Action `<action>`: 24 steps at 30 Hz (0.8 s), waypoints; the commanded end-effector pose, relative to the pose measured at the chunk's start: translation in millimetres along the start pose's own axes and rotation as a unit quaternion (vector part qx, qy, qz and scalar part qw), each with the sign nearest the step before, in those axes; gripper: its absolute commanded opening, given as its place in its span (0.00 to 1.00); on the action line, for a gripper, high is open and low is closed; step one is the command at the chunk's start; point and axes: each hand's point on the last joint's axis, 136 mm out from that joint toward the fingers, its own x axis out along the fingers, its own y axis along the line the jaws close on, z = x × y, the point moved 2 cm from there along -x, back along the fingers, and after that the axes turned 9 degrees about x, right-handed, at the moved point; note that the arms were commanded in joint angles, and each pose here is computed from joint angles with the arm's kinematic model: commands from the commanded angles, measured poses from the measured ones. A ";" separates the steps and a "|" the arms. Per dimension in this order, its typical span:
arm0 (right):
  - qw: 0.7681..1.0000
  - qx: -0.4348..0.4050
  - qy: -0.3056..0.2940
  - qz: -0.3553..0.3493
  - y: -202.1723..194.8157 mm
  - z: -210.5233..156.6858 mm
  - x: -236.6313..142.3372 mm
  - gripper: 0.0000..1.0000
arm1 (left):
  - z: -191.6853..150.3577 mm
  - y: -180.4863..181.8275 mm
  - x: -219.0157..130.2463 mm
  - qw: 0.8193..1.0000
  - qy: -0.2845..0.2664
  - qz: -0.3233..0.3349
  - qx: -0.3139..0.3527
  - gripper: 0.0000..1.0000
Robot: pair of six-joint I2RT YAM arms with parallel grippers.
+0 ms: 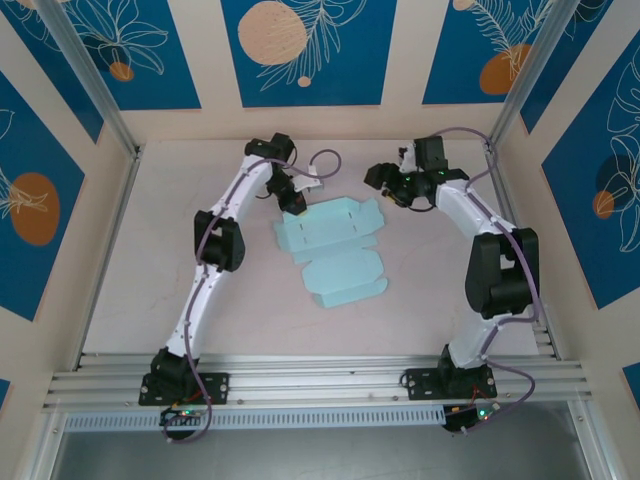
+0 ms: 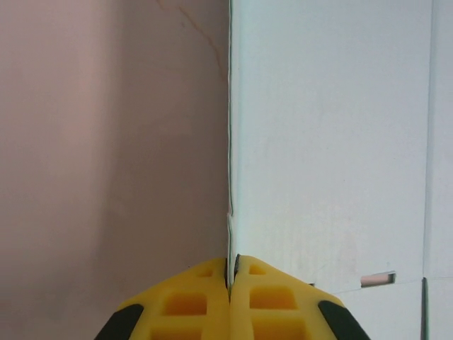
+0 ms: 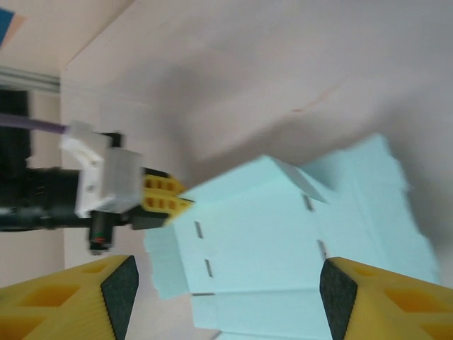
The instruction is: Fold the paper box
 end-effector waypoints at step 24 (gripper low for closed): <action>0.993 0.058 0.061 0.084 -76.8 -18.6 32.7 0.56 | 40.6 -10.3 -91.5 0.980 -0.109 0.163 0.041 0.00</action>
